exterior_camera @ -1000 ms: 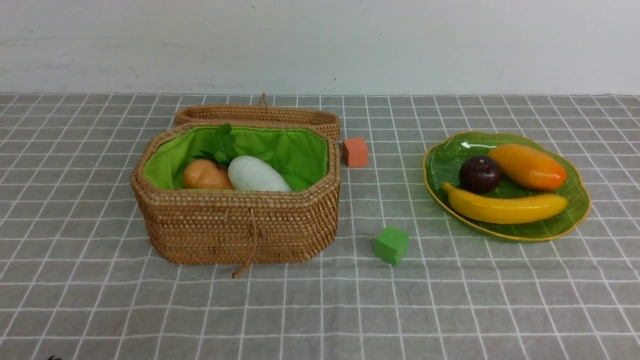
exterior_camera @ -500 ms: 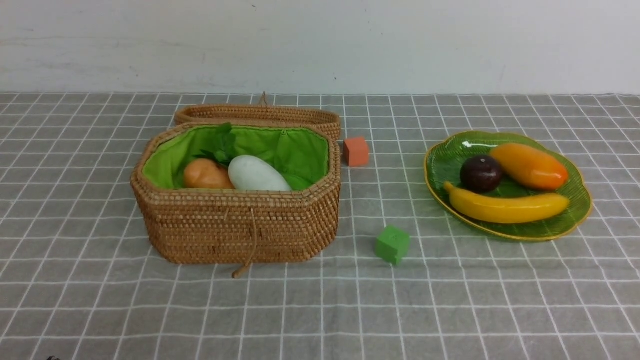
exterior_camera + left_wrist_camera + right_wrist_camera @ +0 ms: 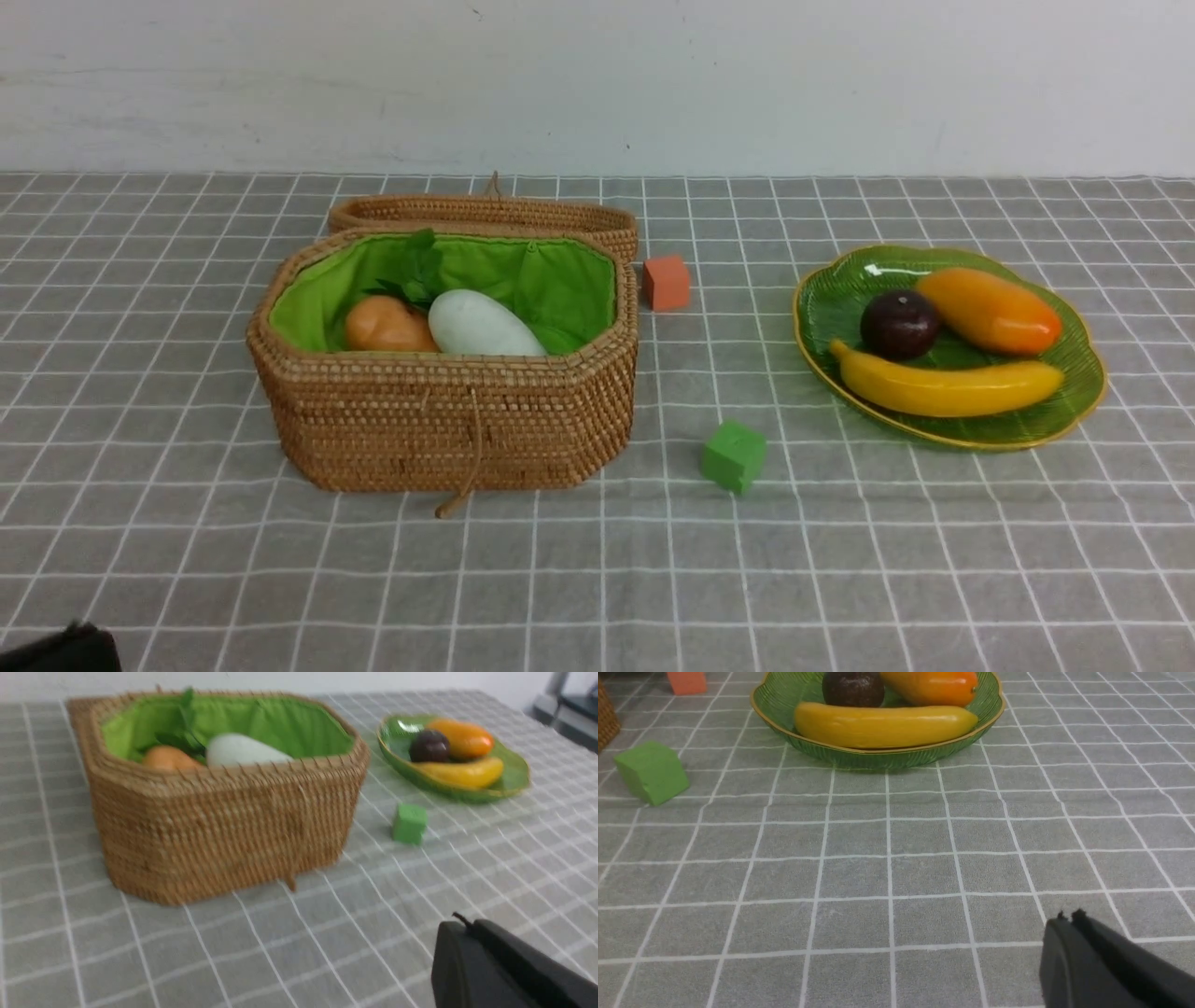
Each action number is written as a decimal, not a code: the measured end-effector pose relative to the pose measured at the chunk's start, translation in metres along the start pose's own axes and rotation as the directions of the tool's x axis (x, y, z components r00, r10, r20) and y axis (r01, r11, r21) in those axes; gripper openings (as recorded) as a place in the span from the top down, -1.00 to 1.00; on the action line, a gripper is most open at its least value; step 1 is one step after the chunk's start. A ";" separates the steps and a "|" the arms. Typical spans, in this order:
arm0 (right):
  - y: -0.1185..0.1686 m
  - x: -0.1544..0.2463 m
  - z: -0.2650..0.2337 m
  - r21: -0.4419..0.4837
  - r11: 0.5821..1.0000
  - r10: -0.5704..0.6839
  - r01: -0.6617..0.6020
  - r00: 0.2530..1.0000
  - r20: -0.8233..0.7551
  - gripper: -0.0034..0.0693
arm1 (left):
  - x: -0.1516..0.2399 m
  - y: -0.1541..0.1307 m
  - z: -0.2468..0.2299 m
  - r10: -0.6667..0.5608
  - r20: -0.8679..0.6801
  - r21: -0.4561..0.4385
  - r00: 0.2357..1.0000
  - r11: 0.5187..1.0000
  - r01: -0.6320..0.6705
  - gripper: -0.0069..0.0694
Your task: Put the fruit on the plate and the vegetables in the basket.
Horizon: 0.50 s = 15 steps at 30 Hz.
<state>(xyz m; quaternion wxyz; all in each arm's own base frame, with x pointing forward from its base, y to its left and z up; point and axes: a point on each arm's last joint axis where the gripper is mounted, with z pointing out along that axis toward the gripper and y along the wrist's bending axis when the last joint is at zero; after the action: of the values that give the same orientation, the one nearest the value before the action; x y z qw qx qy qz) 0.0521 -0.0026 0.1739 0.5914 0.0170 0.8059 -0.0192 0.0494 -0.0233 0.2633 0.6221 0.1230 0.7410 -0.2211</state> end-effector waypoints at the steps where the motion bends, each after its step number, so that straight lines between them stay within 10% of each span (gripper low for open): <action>1: 0.000 0.000 0.000 0.000 1.000 0.000 0.000 1.000 0.000 0.92 | 0.001 0.002 -0.001 -0.003 0.047 -0.035 0.999 0.999 0.005 0.85; 9: 0.000 0.000 0.000 0.000 1.000 -0.001 0.001 1.000 0.000 0.91 | 0.058 0.026 0.004 -0.055 0.133 -0.360 0.990 0.928 0.100 0.85; 15: 0.000 0.000 0.000 0.000 1.000 -0.002 0.002 1.000 0.000 0.90 | 0.089 0.032 0.007 -0.192 -0.049 -0.406 0.980 0.900 0.156 0.85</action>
<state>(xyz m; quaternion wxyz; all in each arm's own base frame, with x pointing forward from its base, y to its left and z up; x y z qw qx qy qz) 0.0521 -0.0026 0.1739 0.5915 0.0165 0.8059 -0.0198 0.0522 -0.0070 0.1697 0.5789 -0.0640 0.8049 -0.1137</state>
